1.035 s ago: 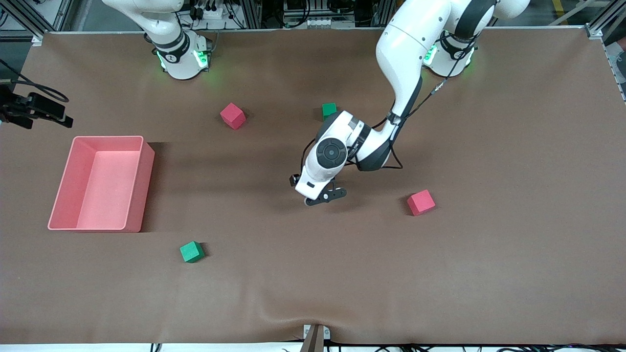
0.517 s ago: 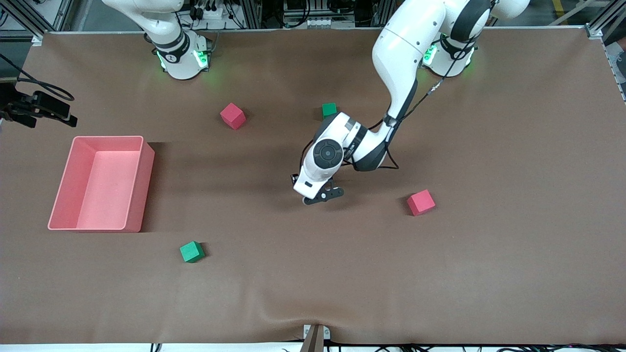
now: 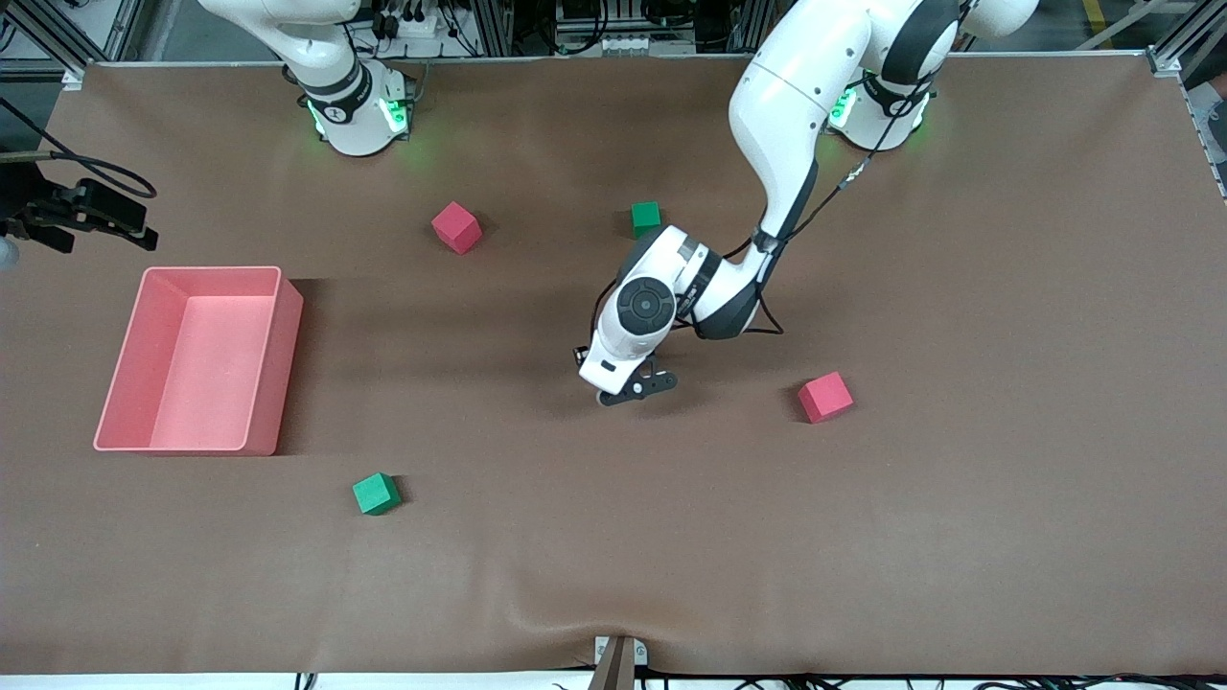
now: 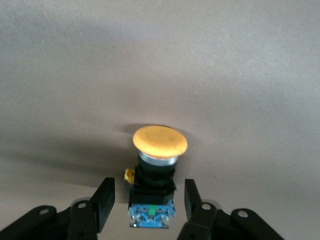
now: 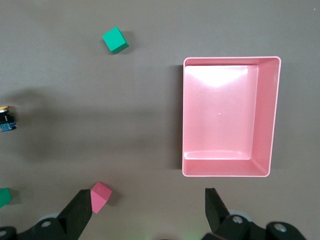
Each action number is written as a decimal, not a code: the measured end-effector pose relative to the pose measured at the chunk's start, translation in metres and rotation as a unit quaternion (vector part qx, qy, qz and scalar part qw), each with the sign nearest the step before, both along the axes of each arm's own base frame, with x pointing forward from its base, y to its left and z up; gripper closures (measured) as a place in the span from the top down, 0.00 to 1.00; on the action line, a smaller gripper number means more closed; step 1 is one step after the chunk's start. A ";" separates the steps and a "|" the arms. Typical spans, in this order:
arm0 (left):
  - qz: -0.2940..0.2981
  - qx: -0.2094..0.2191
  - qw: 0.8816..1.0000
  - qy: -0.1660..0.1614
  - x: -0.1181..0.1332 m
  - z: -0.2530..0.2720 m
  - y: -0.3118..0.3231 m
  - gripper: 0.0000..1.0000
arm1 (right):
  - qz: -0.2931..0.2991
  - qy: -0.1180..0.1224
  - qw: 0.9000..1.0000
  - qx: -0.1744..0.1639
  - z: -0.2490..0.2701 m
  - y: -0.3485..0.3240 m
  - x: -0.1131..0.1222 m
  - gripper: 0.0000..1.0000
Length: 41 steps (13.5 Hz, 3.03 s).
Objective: Place and upright button with both arms
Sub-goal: 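Close the left gripper around the button's base, then lift and rotate the button upright with the left gripper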
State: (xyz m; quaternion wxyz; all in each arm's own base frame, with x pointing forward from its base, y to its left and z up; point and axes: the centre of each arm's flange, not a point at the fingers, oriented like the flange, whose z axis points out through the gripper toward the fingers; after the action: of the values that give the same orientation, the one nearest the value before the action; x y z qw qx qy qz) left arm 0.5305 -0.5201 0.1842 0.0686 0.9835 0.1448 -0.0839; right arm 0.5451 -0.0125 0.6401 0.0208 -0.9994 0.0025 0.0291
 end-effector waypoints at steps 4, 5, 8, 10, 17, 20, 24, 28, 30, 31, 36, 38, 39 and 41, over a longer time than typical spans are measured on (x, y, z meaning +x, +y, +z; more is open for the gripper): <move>0.002 -0.001 1.000 -0.004 0.002 0.000 0.001 0.61 | -0.003 -0.012 1.000 -0.001 0.012 -0.004 -0.001 1.00; 0.002 -0.001 1.000 -0.005 0.002 -0.001 0.001 0.60 | -0.004 -0.011 1.000 -0.001 0.015 -0.004 -0.002 1.00; 0.002 -0.001 1.000 -0.004 0.002 -0.002 0.001 0.60 | -0.013 -0.008 1.000 -0.001 0.020 -0.013 -0.007 1.00; 0.001 -0.001 1.000 -0.004 0.002 -0.002 0.001 0.56 | -0.014 -0.012 1.000 -0.001 0.025 -0.014 -0.011 1.00; -0.002 -0.003 1.000 -0.007 0.003 0.000 0.000 0.41 | -0.014 -0.010 1.000 -0.001 0.027 -0.014 -0.013 1.00; 0.000 -0.006 1.000 -0.016 0.010 0.007 0.001 0.41 | -0.015 -0.010 1.000 0.000 0.027 -0.015 -0.013 1.00; -0.007 -0.010 0.999 -0.050 0.022 0.045 0.000 0.41 | -0.017 -0.009 1.000 0.000 0.027 -0.018 -0.014 1.00; 0.014 0.020 0.995 -0.094 0.020 0.078 -0.006 0.41 | -0.017 -0.007 1.000 0.000 0.027 -0.022 -0.015 1.00; 0.040 0.040 0.991 -0.123 0.009 0.095 -0.019 0.41 | 0.006 -0.007 1.000 0.001 0.026 -0.024 -0.015 1.00; 0.056 0.052 0.987 -0.140 -0.001 0.101 -0.029 0.41 | 0.022 -0.005 1.000 0.002 0.026 -0.026 -0.016 1.00; 0.106 0.106 0.960 -0.235 -0.054 0.101 -0.073 0.41 | 0.040 0.023 0.999 0.006 0.021 -0.026 -0.022 1.00; 0.118 0.138 0.946 -0.269 -0.067 0.096 -0.078 0.41 | 0.039 0.025 0.999 0.006 0.021 -0.026 -0.023 1.00; 0.121 0.158 0.938 -0.284 -0.074 0.093 -0.079 0.41 | 0.032 0.026 0.999 0.006 0.021 -0.026 -0.023 1.00; 0.133 0.192 0.921 -0.311 -0.091 0.088 -0.084 0.41 | 0.003 0.027 1.000 0.003 0.021 -0.023 -0.023 1.00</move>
State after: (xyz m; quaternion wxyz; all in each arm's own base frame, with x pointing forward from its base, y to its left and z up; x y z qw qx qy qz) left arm 0.4397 -0.6039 0.2726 -0.0697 0.9262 0.2587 0.2652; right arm 0.5223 -0.0350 0.6610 0.0237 -0.9981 -0.0001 0.0565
